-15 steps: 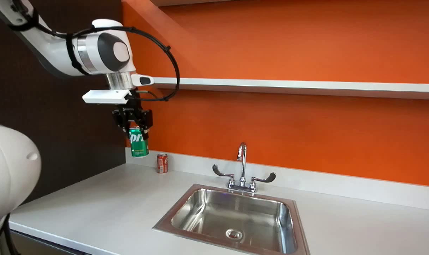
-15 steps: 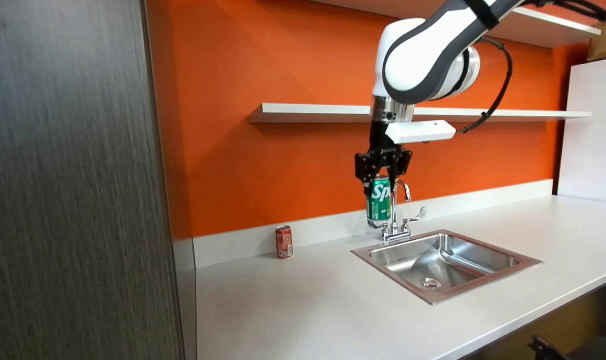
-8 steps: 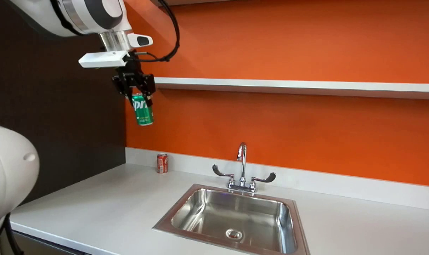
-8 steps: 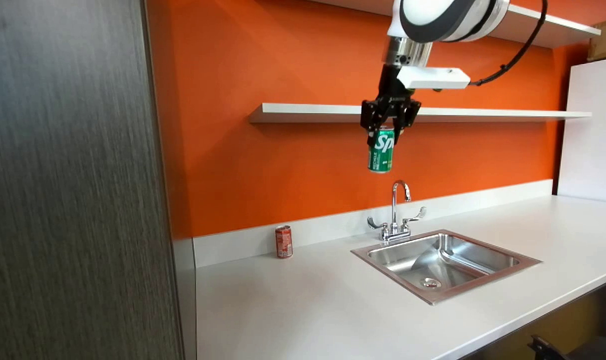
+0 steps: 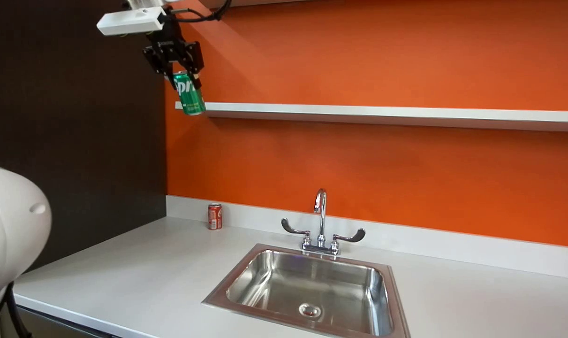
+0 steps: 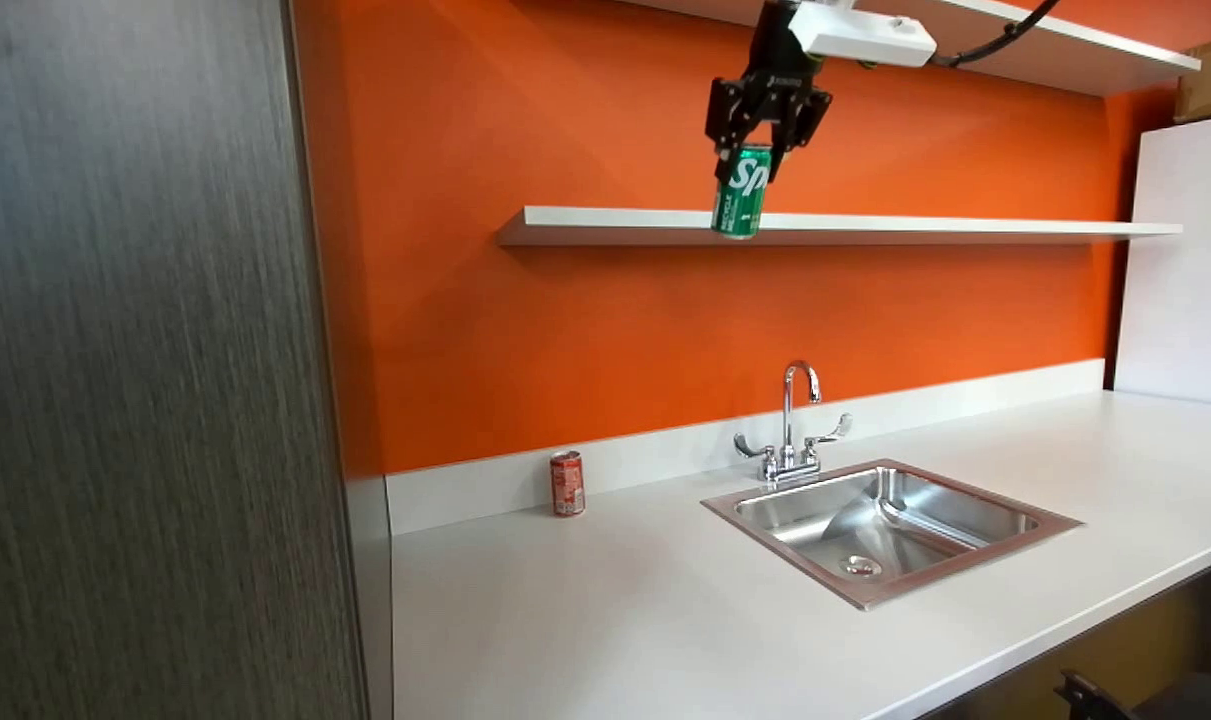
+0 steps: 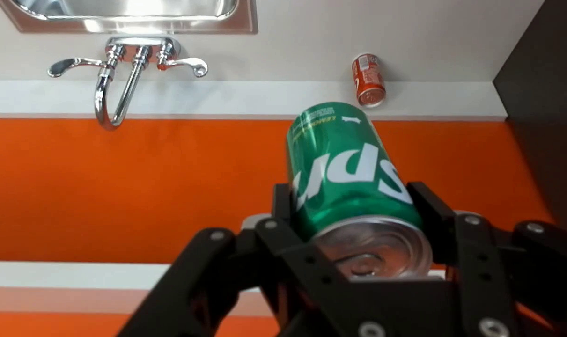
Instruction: Put the Sprite can on the left side of the shelf
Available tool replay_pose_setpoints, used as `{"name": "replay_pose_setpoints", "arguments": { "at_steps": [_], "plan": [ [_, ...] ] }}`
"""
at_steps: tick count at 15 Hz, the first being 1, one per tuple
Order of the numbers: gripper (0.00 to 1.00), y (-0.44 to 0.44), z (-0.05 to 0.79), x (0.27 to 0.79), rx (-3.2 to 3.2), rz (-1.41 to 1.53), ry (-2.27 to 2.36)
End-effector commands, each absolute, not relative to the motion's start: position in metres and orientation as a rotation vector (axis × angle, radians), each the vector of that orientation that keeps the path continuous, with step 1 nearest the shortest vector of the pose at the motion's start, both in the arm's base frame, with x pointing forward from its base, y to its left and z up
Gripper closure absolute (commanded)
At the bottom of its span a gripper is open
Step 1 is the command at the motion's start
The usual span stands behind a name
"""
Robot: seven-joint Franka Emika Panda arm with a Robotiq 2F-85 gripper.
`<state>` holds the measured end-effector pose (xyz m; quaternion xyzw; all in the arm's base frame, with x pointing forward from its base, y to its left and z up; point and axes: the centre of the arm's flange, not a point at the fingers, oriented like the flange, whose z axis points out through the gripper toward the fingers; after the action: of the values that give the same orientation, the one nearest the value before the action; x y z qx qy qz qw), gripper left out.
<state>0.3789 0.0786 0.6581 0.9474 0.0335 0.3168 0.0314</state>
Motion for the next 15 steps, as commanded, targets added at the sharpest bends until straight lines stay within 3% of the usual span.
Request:
{"name": "replay_pose_setpoints", "arguments": {
  "at_steps": [1,15],
  "plan": [
    [0.62,0.074,0.718,0.392,2.874,1.006,0.087],
    [0.62,0.099,0.775,0.478,2.805,1.028,0.140]
  ]
}}
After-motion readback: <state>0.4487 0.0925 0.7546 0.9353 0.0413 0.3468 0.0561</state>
